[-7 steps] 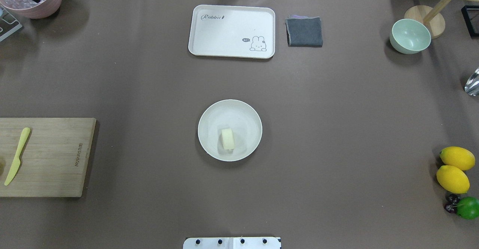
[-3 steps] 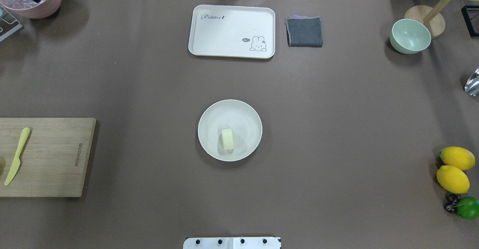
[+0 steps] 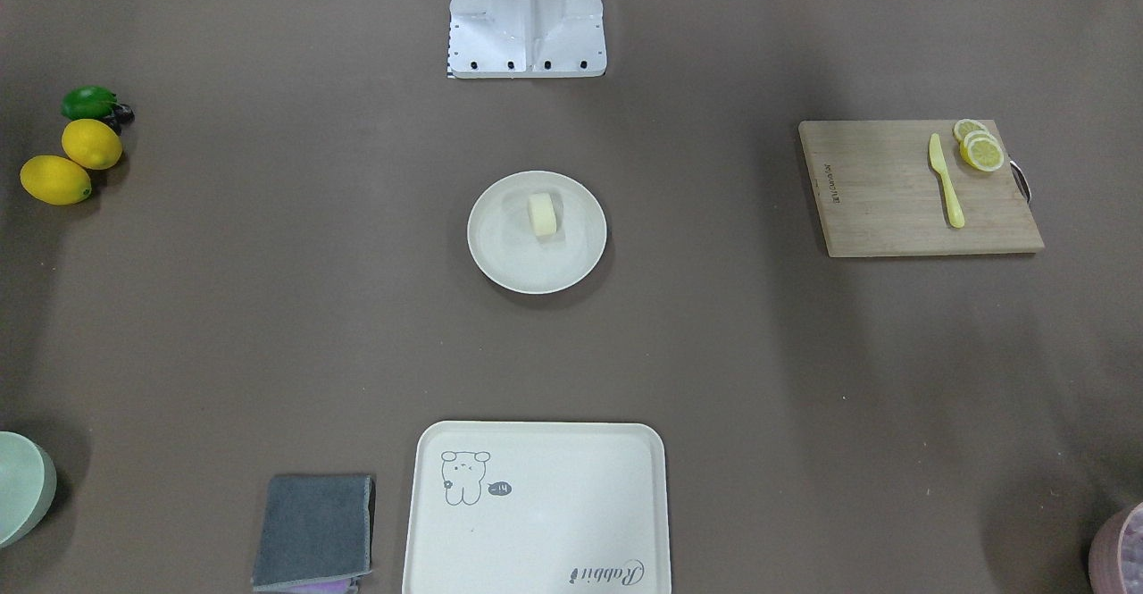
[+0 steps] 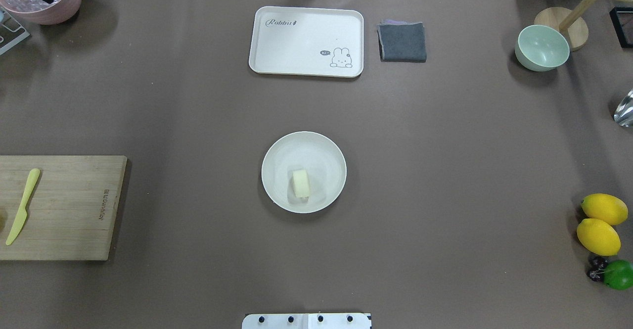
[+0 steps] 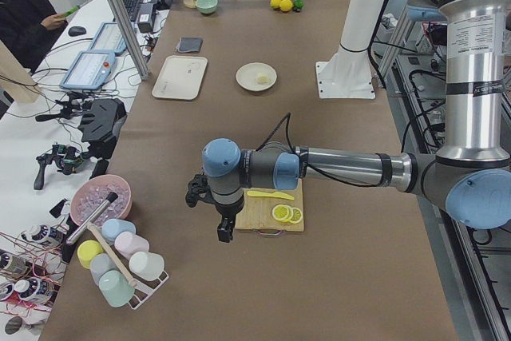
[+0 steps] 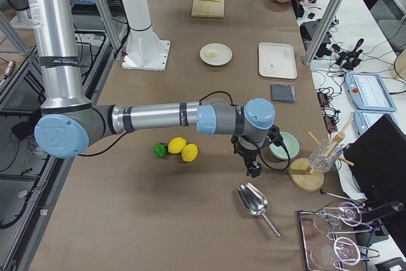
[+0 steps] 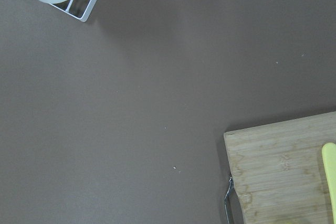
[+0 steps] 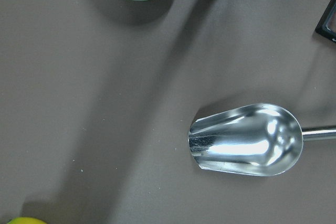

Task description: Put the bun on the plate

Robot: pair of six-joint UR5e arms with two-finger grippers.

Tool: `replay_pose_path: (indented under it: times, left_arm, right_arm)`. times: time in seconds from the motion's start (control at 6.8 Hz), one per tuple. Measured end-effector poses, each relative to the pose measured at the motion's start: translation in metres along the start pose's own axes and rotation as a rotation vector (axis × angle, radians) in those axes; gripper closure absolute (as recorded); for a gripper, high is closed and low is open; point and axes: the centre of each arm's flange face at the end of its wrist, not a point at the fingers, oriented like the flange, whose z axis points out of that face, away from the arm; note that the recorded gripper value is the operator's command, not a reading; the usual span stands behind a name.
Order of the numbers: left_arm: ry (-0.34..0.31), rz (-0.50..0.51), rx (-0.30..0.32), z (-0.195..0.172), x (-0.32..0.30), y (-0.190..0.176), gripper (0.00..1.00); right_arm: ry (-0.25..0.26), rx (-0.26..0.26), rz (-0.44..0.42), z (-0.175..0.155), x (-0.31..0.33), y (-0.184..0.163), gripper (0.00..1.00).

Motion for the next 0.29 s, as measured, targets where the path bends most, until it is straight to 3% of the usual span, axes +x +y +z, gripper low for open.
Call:
replay_pose_path:
  times: [0.29]
  left_arm:
    - [-0.003,0.004,0.005,-0.0024,0.0017,-0.0020,0.02]
  right_arm:
    - [0.000,-0.004,-0.013,0.0018,-0.0038,-0.0085,0.00]
